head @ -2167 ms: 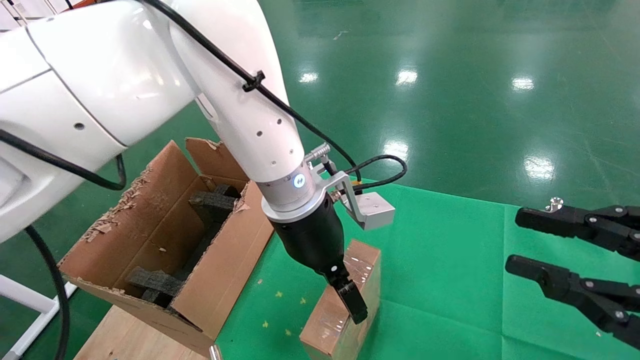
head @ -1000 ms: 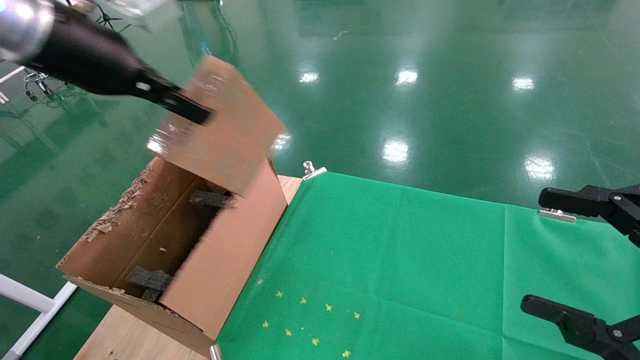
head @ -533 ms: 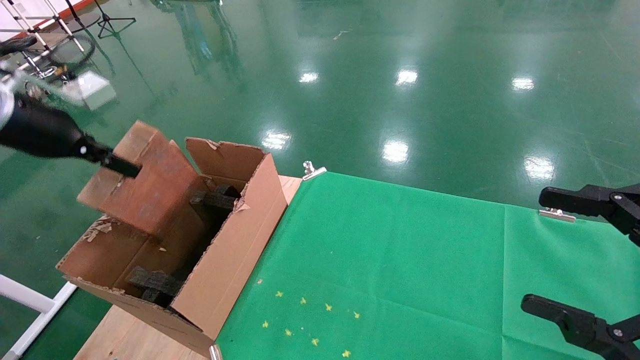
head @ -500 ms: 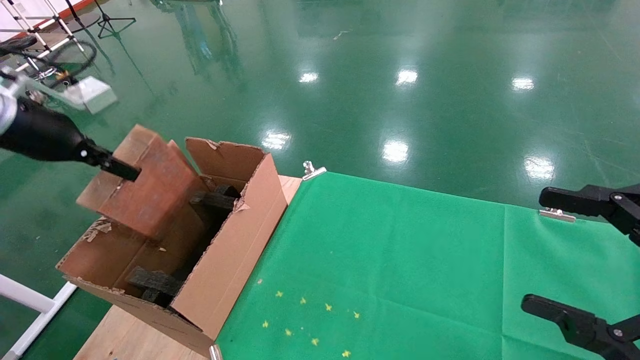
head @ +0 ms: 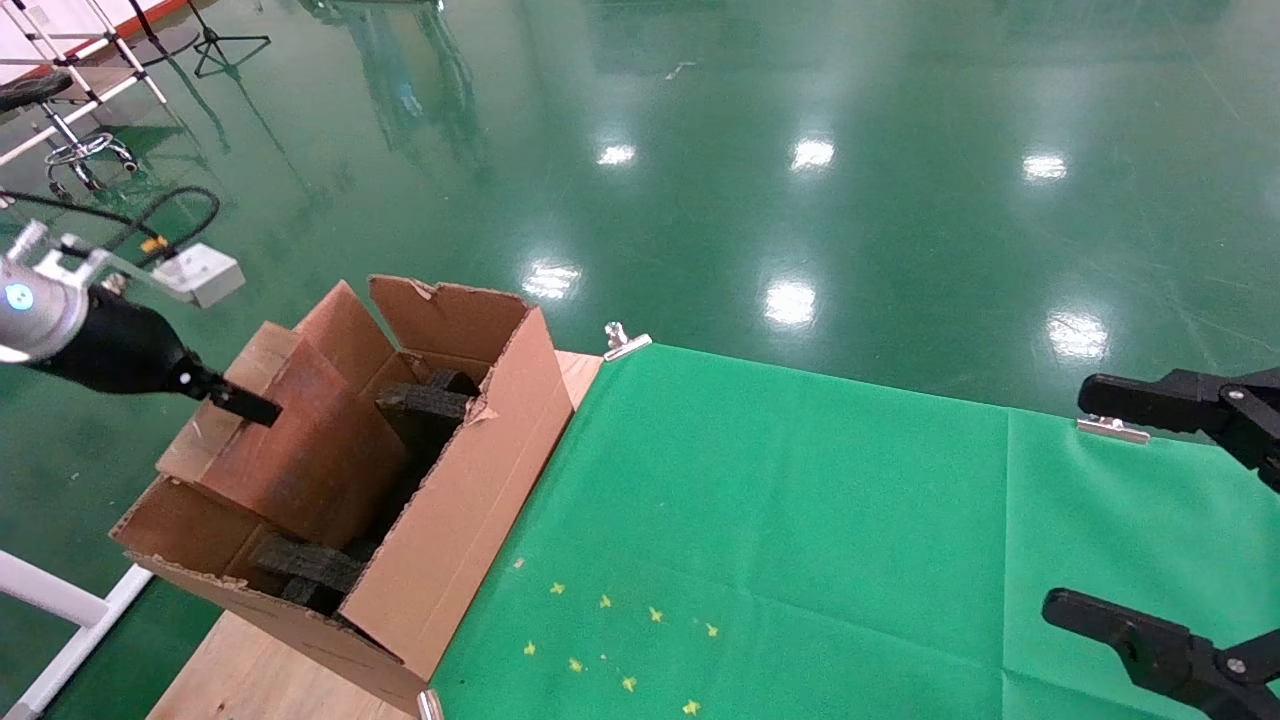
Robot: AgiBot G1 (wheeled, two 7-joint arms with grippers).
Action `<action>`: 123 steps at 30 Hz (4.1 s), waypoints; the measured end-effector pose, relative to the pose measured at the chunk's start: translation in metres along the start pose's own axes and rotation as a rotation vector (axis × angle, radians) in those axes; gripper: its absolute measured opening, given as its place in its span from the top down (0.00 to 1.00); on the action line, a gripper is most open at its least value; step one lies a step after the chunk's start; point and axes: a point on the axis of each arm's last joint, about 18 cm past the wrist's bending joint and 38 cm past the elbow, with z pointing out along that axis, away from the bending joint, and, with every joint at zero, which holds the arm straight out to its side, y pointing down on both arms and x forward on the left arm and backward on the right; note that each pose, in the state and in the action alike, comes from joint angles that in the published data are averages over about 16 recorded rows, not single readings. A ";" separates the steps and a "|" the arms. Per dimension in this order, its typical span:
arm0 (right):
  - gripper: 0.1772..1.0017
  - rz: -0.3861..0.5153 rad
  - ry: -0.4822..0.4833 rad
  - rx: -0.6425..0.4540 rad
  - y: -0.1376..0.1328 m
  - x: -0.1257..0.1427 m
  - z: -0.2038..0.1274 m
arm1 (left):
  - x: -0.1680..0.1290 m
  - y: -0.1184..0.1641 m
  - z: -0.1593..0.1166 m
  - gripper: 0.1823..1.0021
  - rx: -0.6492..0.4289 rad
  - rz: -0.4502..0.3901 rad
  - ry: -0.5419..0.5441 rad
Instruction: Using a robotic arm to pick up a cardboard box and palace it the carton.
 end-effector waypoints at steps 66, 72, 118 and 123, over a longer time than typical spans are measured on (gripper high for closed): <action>0.00 0.001 0.001 0.000 0.000 0.000 0.000 | 0.002 -0.063 -0.025 0.04 0.284 0.061 -0.008; 0.00 0.001 0.001 0.000 0.000 0.000 0.000 | 0.016 -0.070 -0.021 0.01 0.312 0.095 0.038; 0.00 0.001 0.001 0.000 0.000 0.000 0.000 | 0.250 -0.051 -0.041 0.00 0.911 0.490 0.889; 0.00 0.001 0.001 0.000 0.000 0.000 0.000 | 0.263 -0.038 -0.058 0.00 0.988 0.533 0.951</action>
